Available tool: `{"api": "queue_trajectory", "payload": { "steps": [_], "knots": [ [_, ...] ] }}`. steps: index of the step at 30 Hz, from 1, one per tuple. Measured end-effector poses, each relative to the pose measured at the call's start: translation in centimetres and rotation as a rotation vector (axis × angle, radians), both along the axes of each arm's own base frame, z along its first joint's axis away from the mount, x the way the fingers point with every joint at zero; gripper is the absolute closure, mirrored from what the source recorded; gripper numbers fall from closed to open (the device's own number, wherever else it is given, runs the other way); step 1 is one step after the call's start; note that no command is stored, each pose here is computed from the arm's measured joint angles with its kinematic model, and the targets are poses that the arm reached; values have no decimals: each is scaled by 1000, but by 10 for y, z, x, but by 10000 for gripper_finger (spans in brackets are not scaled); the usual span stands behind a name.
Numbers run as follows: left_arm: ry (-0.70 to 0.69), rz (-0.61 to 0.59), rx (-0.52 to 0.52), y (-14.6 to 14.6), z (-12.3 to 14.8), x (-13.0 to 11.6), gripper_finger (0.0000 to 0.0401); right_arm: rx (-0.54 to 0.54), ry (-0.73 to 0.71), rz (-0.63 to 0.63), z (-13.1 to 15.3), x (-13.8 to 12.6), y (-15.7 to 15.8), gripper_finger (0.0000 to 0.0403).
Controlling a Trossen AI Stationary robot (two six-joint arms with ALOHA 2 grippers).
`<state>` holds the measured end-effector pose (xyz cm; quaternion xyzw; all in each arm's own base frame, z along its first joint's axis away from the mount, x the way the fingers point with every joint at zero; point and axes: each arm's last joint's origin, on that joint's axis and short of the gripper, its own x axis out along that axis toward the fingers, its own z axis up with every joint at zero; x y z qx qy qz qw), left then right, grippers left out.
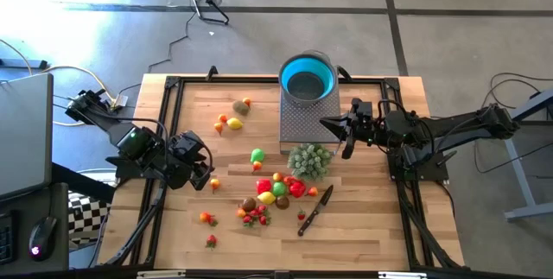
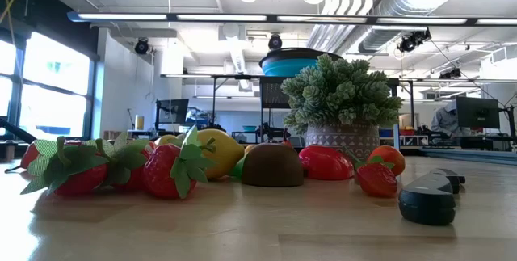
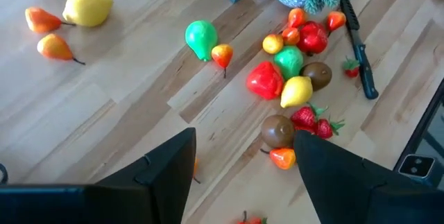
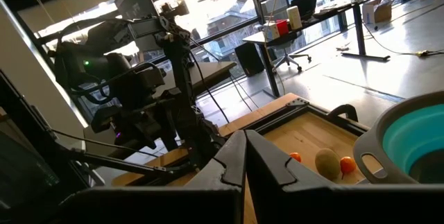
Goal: Pick & Place Fruit
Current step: Put the orange pear into the blue strainer bowl
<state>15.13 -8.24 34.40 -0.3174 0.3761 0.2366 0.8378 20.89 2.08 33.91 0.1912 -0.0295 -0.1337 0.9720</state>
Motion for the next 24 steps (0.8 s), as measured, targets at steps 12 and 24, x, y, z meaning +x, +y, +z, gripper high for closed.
{"api": "queue_trajectory", "payload": {
  "steps": [12,24],
  "knots": [
    [167,158,-67,-4,-16,3,162,-21,6,0,0,0,0,401],
    [298,154,-129,-19,-45,19,162,-21,6,0,0,0,0,401]
  ]
}}
